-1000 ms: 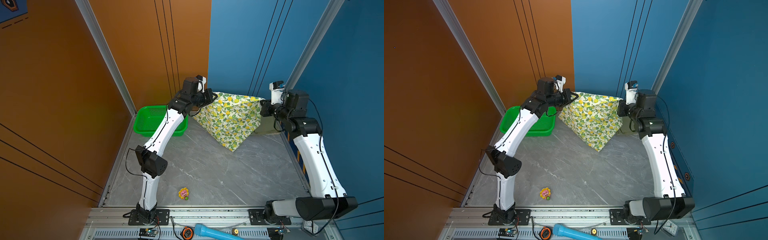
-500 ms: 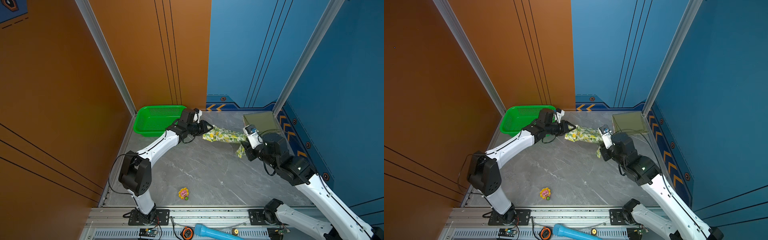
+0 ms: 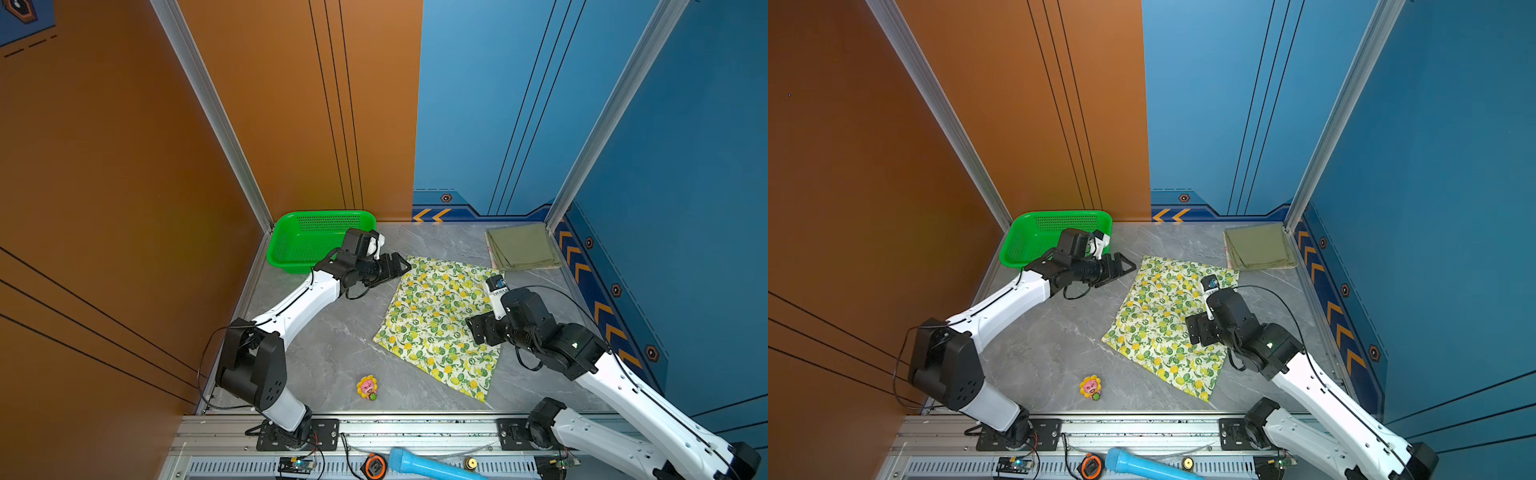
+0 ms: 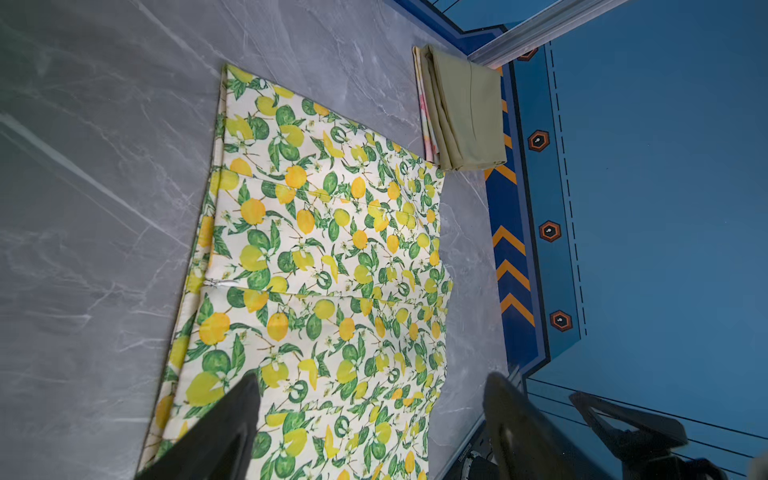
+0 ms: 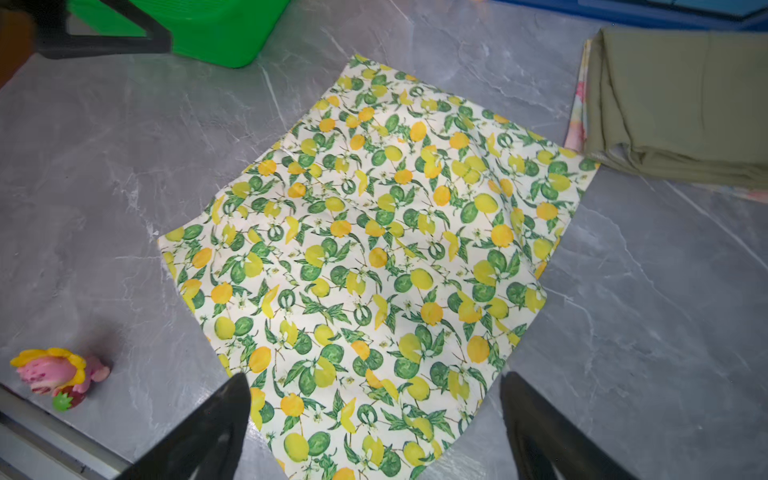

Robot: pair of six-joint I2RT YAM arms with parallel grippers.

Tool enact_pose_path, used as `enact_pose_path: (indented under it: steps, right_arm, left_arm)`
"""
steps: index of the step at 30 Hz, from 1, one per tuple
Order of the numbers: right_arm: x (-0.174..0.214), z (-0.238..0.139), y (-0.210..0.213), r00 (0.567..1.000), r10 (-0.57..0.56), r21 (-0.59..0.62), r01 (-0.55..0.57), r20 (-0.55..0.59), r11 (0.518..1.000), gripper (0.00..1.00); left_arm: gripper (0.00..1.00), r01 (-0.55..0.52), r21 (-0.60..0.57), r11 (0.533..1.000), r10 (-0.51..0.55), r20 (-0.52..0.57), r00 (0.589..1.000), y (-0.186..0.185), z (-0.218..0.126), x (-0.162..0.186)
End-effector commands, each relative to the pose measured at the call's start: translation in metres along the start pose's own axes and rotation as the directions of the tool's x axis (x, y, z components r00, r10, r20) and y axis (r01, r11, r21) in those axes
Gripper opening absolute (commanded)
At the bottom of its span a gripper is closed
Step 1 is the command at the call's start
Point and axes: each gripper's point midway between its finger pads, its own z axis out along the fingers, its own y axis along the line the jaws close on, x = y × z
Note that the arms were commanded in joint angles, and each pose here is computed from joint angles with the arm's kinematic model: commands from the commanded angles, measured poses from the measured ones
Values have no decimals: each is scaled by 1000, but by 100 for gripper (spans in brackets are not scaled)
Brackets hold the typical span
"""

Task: Fold and stack the skirts
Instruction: 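Lower the lemon-print skirt flat onto the table with both grippers and release, then grip the skirt's near edge with both grippers side by side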

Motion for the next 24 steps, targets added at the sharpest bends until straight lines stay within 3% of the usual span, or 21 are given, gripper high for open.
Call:
enact_pose_path:
  steps: [1, 5, 10, 18, 24]
  right_arm:
    - [9, 23, -15, 977, 207, 33, -205, -60, 978, 92]
    - [11, 55, -30, 940, 329, 36, -327, -90, 944, 90]
    - [14, 92, -47, 906, 401, 91, -392, -132, 915, 87]
    - [28, 142, -57, 875, 435, 158, -408, -212, 899, 82]
    - [56, 156, -69, 853, 451, 236, -396, -262, 887, 81]
  left_arm:
    - [85, -40, -101, 994, 33, -66, 997, 16, 1, 15]
    - [85, -125, -179, 976, 101, -137, 985, 23, 13, 31]
    - [85, -253, -250, 935, 187, -260, 947, 30, 34, 60]
    - [82, -287, -285, 914, 154, -412, 898, 59, 74, 106]
    - [82, -297, -321, 899, 127, -458, 880, 81, 83, 121]
